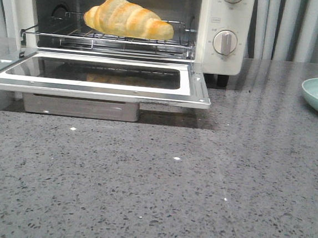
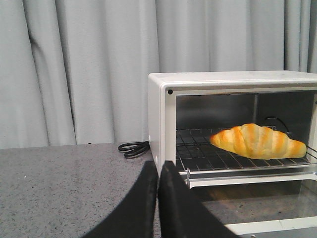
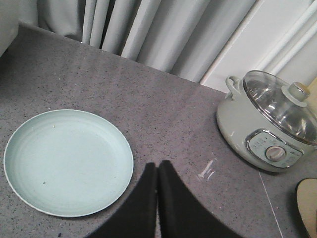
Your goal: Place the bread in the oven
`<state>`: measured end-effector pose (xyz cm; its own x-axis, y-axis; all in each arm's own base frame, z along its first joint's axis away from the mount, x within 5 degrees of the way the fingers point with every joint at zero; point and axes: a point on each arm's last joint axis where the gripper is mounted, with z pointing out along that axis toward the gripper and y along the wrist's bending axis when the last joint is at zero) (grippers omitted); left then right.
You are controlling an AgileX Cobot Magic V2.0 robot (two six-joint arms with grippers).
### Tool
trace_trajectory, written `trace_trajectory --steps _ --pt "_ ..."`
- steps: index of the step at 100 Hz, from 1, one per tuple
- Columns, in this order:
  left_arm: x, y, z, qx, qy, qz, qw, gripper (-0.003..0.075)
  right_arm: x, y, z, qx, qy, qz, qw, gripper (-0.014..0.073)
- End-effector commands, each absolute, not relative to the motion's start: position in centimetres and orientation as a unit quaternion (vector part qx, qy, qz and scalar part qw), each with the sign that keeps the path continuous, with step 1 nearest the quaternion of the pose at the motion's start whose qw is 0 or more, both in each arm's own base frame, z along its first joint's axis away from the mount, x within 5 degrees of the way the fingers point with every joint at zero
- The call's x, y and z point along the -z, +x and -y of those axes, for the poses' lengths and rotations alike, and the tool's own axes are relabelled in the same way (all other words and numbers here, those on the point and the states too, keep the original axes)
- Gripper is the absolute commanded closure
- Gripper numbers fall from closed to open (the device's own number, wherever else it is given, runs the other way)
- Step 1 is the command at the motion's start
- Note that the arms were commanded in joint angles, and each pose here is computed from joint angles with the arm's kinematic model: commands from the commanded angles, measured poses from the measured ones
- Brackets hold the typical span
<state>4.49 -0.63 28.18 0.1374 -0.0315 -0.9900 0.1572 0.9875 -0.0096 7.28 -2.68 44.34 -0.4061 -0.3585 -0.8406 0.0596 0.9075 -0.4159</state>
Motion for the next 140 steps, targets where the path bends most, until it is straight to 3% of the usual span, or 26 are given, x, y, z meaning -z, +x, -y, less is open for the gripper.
trace_trajectory --steps 1,51,101,140 --pt "-29.6 4.4 0.7 0.068 0.047 -0.622 0.778 0.0741 -45.4 7.3 3.0 0.211 -0.084 -0.793 0.565 0.0644" --pt "-29.6 4.4 0.7 0.068 0.047 -0.622 0.778 0.0741 -45.2 7.3 3.0 0.213 -0.082 -0.8 0.556 0.0644" --pt "-29.6 4.4 0.7 0.068 0.047 -0.622 0.778 0.0741 -43.2 7.8 0.0 0.068 -0.139 -0.821 0.549 0.0644" --pt "-29.6 4.4 0.7 0.068 0.047 -0.622 0.778 0.0741 -38.7 10.0 -3.4 -0.01 -0.197 -0.802 0.564 0.0644"
